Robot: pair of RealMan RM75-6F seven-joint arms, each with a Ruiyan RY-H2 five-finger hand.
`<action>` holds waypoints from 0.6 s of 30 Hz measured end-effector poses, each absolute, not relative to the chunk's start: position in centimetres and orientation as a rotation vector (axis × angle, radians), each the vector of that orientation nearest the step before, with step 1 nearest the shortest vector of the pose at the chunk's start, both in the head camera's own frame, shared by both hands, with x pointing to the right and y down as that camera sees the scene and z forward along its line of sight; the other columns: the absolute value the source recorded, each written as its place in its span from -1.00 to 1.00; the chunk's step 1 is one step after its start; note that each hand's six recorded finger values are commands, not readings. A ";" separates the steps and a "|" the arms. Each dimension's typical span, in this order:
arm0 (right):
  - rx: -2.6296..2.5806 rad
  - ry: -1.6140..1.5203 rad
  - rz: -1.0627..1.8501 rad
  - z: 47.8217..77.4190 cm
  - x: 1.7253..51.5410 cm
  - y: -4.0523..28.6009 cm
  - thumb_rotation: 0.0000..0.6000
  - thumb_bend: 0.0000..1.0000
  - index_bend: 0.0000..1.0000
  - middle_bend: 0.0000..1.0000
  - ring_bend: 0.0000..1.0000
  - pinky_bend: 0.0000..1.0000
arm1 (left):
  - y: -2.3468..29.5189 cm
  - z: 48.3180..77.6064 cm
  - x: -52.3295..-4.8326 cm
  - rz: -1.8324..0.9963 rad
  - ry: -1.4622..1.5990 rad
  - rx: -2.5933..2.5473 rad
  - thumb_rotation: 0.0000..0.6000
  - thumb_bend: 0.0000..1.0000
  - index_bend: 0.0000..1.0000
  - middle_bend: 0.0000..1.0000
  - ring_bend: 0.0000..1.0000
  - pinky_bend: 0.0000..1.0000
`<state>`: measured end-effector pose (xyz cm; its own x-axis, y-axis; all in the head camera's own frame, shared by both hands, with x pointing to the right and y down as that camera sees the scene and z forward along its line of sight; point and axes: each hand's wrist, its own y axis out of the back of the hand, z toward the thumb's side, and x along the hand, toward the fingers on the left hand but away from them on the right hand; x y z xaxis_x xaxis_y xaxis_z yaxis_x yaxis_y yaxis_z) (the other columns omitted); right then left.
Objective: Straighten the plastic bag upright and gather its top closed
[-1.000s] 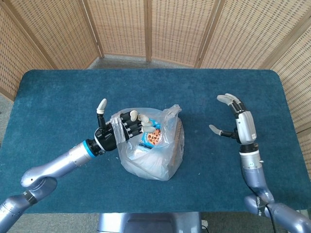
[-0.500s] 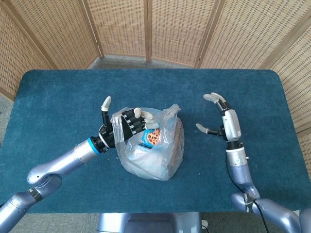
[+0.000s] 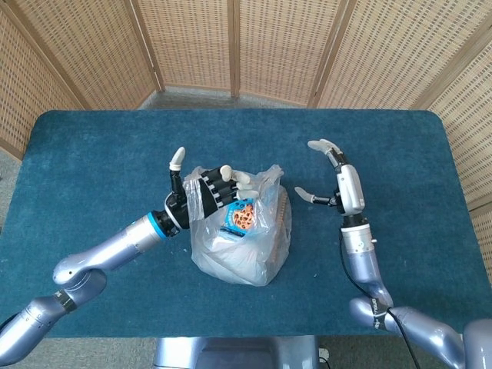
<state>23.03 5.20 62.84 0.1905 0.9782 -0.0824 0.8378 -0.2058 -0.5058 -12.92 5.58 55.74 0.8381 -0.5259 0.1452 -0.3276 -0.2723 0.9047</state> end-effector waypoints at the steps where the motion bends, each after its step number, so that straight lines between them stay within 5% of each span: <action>1: -2.138 -1.722 0.558 62.9 22.8 5.1 1.00 -0.86 -0.57 -0.55 -0.72 -0.77 | 5.5 55.8 -12.7 -0.216 -0.639 1.886 -1.00 -0.73 -0.04 -0.26 -0.48 -0.59; 18: -2.400 -1.868 0.498 61.9 20.2 6.7 1.00 -0.88 -0.66 -0.58 -0.78 -0.79 | 4.2 57.3 -11.5 -0.193 -0.675 1.892 -1.00 -0.73 -0.04 -0.26 -0.48 -0.59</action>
<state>20.24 6.69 61.93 0.2140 0.9529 -0.2149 0.9335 -0.2643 -0.2422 -11.45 4.18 57.35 0.8266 -0.5355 0.1734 -0.3634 -0.2725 0.8909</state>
